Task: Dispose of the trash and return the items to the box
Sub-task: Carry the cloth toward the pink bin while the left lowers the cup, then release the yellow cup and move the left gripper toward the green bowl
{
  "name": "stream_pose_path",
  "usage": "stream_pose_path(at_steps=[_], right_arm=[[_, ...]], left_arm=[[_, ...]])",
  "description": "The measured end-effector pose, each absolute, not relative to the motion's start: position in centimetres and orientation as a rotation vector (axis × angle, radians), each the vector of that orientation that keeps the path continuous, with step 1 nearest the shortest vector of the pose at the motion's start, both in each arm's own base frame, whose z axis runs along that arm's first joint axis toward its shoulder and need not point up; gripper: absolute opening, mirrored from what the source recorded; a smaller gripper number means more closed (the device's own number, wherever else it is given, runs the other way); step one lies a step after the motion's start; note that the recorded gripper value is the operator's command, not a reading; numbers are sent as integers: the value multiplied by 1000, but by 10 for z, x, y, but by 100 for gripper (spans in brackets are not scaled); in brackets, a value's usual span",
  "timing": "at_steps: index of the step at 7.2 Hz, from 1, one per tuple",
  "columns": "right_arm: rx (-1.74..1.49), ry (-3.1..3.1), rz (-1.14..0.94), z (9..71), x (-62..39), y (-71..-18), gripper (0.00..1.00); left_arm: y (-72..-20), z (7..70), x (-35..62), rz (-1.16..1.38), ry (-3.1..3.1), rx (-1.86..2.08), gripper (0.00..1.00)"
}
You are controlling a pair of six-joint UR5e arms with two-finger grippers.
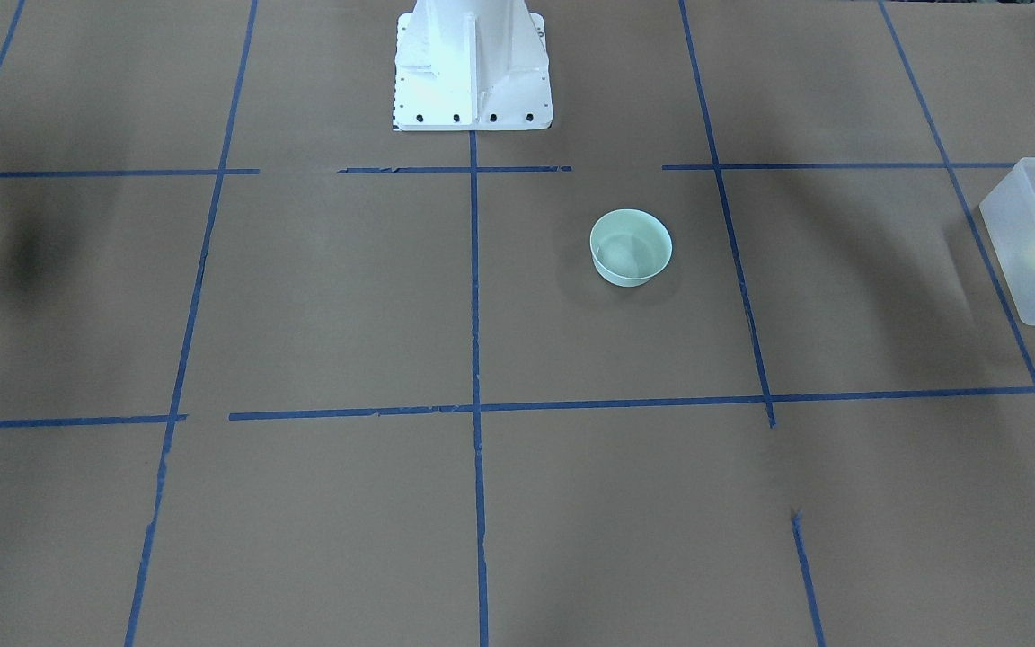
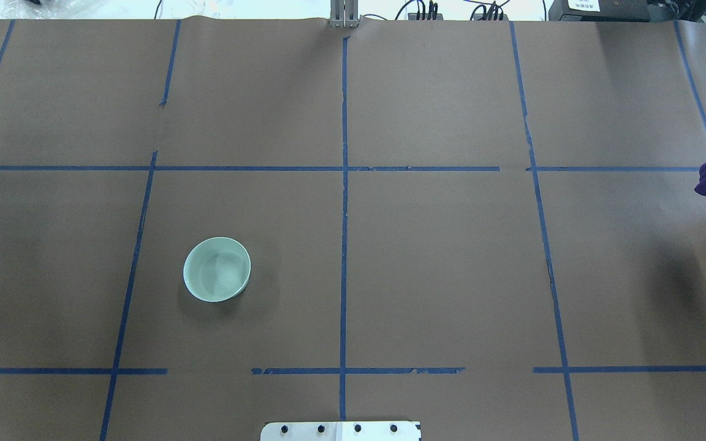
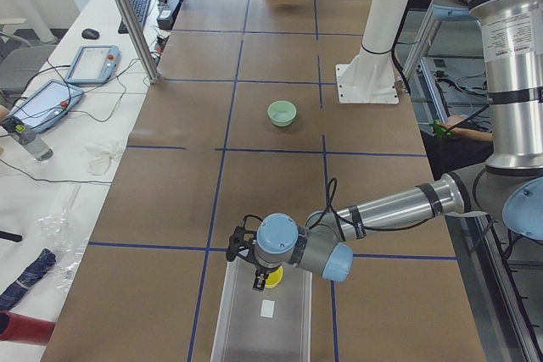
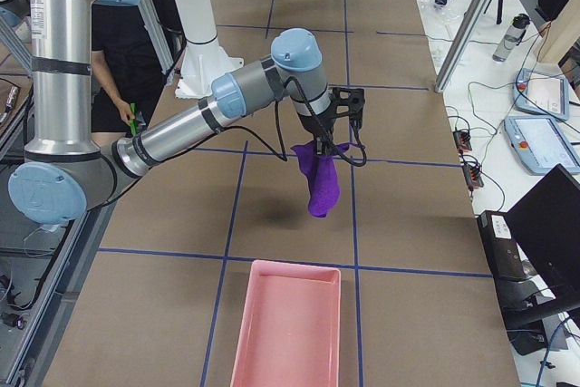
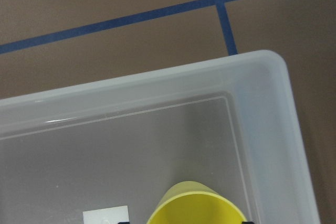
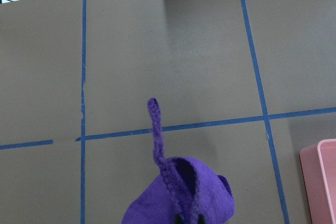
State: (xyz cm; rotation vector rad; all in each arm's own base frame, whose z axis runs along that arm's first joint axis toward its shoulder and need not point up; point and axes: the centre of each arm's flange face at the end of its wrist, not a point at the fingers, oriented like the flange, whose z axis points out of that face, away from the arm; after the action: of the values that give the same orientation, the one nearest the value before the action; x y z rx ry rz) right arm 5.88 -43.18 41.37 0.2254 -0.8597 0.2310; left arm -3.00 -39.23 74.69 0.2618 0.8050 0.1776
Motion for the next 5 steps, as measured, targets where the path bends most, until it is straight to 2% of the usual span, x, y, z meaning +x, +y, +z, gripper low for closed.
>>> stream_pose_path(at_steps=[2, 5], right_arm=[[220, -860, 226, 415, 56, -433, 0], [249, -847, 223, 421, 75, -432, 0]], left_arm=[[-381, 714, -39, 180, 793, 321, 99], [-403, 642, -66, 114, 765, 361, 100]])
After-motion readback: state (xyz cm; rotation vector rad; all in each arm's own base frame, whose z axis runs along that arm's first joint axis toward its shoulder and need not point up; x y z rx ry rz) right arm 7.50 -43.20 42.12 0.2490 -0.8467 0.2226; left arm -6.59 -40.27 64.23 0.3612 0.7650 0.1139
